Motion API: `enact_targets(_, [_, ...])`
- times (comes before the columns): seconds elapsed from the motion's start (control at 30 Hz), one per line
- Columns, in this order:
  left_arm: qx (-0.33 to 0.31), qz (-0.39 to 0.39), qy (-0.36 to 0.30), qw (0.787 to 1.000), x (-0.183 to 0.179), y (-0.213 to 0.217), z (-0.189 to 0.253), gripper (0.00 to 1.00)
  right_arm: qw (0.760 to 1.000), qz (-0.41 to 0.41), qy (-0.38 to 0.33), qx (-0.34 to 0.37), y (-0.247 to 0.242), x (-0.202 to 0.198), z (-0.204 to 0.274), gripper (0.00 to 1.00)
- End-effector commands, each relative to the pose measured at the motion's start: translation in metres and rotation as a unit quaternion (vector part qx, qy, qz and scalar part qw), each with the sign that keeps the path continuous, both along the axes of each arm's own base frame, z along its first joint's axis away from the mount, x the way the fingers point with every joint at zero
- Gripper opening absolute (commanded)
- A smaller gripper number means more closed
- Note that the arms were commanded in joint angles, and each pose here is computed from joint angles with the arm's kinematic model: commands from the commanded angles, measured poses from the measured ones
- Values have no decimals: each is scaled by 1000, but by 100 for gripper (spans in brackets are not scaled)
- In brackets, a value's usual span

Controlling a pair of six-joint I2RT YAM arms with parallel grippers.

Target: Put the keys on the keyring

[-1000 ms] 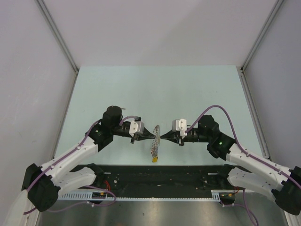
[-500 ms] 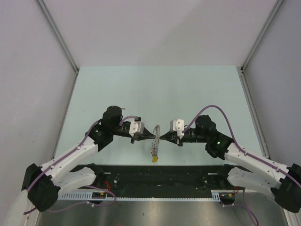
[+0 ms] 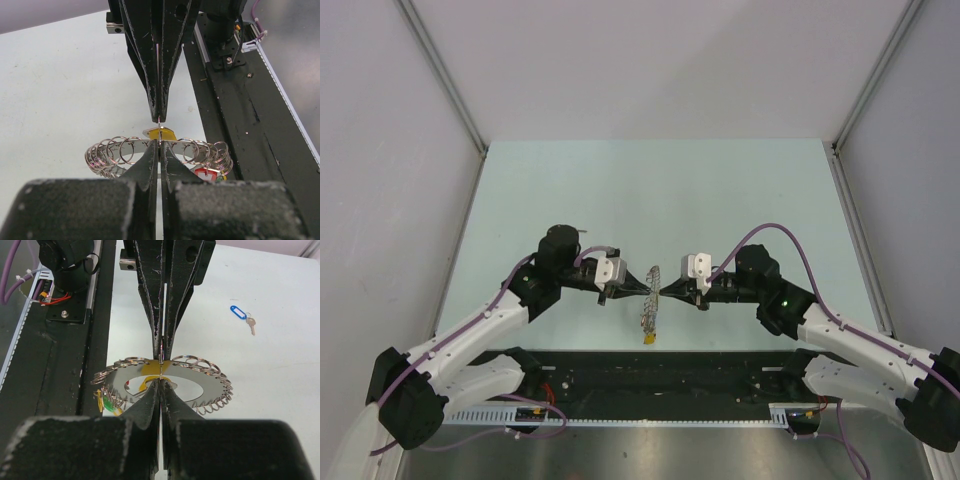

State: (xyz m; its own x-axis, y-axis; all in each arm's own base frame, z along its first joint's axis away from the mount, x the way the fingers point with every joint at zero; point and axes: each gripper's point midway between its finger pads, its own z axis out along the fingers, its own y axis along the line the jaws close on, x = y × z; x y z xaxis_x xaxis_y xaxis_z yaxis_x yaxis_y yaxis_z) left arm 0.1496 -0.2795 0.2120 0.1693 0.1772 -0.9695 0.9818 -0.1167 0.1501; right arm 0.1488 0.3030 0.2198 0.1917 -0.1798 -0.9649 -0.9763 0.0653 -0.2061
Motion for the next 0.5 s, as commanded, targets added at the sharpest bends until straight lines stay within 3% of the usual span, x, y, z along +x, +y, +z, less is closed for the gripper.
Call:
enact_targets(0.0, [-31,-6,-46,998,5,-3,31,0,1000,7,-20,15,2,-1,16,0])
enact_targets(0.47, [-31,-9,-40,999,5,-4,30,0,1000,4,-20,18,3,-1,17,0])
